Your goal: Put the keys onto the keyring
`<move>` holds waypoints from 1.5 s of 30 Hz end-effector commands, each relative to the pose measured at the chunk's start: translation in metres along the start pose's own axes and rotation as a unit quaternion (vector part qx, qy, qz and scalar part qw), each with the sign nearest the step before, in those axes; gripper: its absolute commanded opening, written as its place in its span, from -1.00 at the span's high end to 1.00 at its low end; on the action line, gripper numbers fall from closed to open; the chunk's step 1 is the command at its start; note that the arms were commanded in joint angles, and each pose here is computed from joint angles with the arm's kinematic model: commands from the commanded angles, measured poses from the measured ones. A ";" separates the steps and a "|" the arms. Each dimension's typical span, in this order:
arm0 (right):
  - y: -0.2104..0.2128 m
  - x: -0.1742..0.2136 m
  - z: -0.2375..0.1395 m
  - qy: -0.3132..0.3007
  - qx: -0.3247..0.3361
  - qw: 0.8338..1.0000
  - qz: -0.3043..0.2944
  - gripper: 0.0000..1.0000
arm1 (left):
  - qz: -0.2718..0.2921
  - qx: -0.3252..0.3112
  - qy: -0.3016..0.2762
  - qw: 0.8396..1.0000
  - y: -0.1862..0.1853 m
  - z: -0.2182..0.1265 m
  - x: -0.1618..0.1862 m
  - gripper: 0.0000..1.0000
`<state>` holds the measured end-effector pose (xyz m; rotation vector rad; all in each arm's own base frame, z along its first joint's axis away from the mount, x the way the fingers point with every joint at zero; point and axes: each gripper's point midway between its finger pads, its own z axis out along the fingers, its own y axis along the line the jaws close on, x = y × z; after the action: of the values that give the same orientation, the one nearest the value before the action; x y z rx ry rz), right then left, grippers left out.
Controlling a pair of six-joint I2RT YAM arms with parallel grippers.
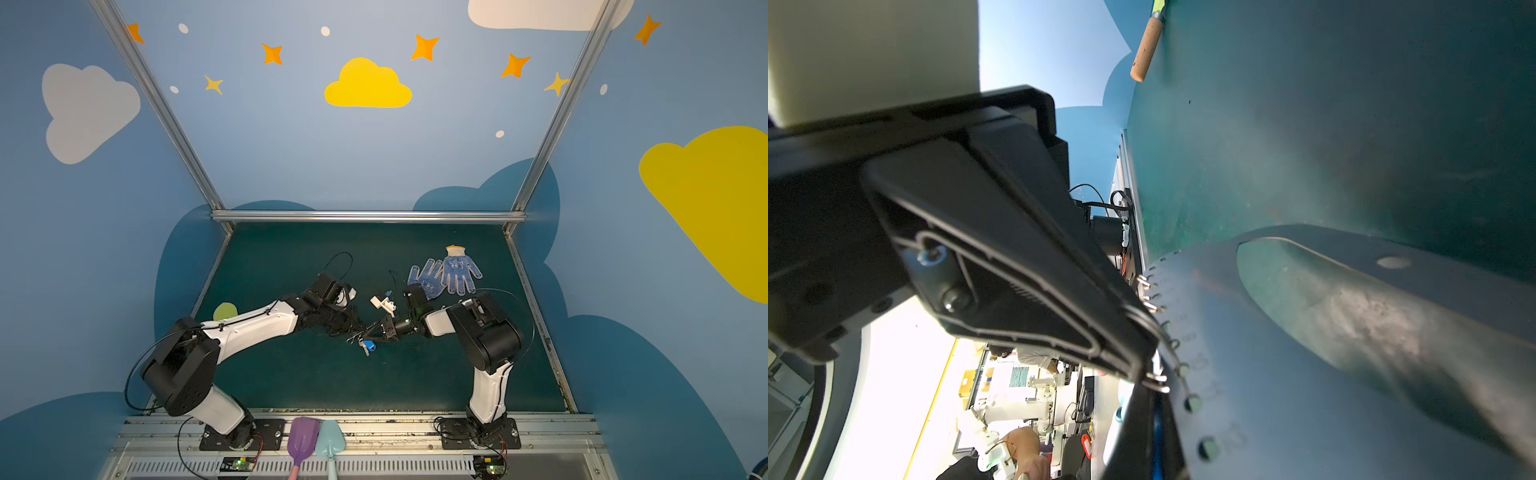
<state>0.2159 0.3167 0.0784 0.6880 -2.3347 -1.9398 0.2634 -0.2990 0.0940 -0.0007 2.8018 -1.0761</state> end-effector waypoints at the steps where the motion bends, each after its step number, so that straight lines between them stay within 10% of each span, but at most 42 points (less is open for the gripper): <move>1: 0.010 -0.011 -0.005 -0.014 -0.001 1.000 -0.020 1.00 | 0.012 0.003 0.010 1.000 -0.003 -0.003 0.006 0.93; 34: 0.027 -0.031 -0.031 -0.078 -0.008 0.995 -0.055 1.00 | 0.020 -0.003 0.015 1.000 0.001 -0.005 0.011 0.93; 45: 0.024 -0.001 -0.008 -0.011 -0.013 0.999 -0.051 1.00 | 0.023 -0.001 0.009 1.000 -0.002 -0.006 0.007 0.93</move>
<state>0.2126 0.3090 0.1035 0.7473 -2.3206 -2.0309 0.2647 -0.2994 0.0978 0.0473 2.7767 -1.0721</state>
